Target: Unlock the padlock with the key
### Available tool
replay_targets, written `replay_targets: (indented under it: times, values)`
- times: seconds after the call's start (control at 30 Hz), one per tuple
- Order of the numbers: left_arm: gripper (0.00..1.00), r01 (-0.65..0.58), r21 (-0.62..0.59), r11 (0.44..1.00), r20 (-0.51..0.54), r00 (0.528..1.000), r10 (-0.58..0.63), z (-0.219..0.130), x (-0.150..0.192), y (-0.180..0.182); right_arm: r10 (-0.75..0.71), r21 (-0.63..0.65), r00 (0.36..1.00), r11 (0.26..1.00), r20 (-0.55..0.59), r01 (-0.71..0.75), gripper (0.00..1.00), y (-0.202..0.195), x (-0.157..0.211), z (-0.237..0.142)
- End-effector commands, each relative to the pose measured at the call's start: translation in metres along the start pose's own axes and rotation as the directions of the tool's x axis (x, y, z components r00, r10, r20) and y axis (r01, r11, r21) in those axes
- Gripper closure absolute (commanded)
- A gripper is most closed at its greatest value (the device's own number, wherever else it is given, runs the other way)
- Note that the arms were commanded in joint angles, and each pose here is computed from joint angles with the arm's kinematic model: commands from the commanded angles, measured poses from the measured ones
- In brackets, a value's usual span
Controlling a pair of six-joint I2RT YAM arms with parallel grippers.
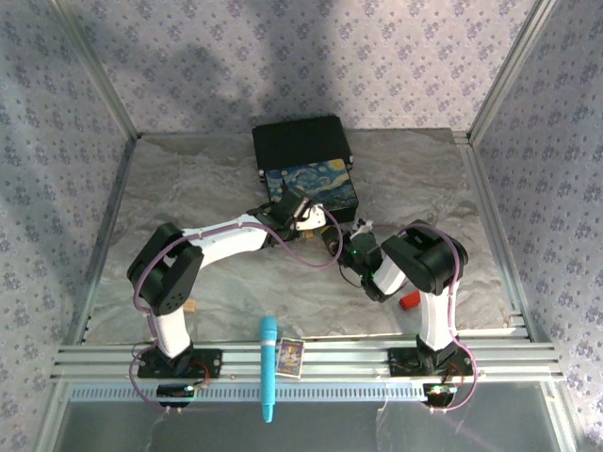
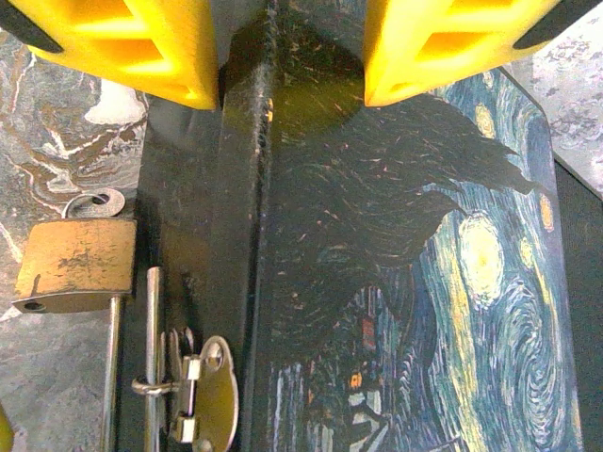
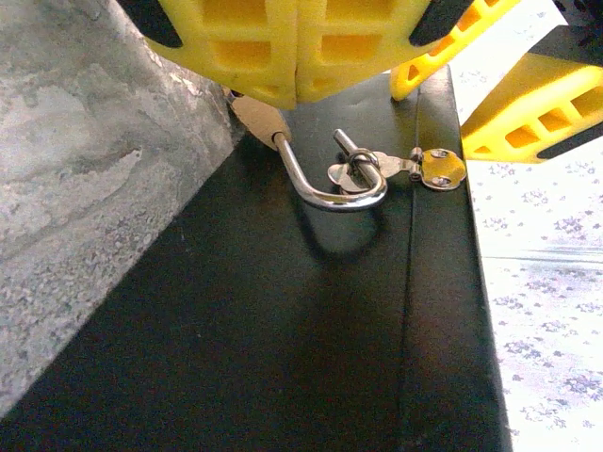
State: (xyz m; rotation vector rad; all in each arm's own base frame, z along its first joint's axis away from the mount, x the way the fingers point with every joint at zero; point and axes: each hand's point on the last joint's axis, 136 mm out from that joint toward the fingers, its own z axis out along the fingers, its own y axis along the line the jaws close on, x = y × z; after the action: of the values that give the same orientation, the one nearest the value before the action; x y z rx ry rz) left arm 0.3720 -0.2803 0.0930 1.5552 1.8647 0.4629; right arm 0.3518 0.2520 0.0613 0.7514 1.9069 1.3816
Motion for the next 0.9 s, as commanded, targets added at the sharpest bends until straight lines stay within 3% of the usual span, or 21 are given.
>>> replay_targets:
  times: [0.0, 0.13, 0.27, 0.37, 0.57, 0.87]
  values:
    - [0.57, -0.041, 0.167, 0.985, -0.119, 0.991, 0.061, 0.015, 0.042, -0.050, 0.013, -0.011, 1.000, 1.000, 0.004, -0.013, 1.00, 0.003, -0.002, 0.003]
    - [0.58, -0.022, 0.169, 0.985, -0.112, 0.993, 0.041, 0.015, 0.038, -0.049, -0.062, 0.093, 0.998, 0.994, -0.010, 0.062, 1.00, -0.025, 0.005, -0.002]
    - [0.57, 0.002, 0.181, 0.984, -0.097, 0.995, 0.016, 0.013, 0.031, -0.048, -0.165, 0.161, 0.979, 0.970, -0.121, 0.184, 0.60, -0.039, 0.024, 0.005]
    - [0.57, 0.021, 0.188, 0.982, -0.091, 0.996, -0.004, 0.010, 0.026, -0.045, -0.240, 0.229, 0.963, 0.937, -0.124, 0.263, 0.50, -0.048, 0.029, 0.003]
    - [0.57, 0.075, 0.222, 0.972, -0.048, 0.997, -0.066, 0.006, 0.016, -0.040, -0.387, 0.375, 0.908, 0.827, -0.162, 0.419, 0.46, -0.057, 0.031, 0.007]
    - [0.57, 0.096, 0.265, 0.959, -0.038, 0.995, -0.089, 0.007, 0.013, -0.044, -0.479, 0.526, 0.872, 0.719, -0.098, 0.454, 0.50, -0.066, 0.027, 0.013]
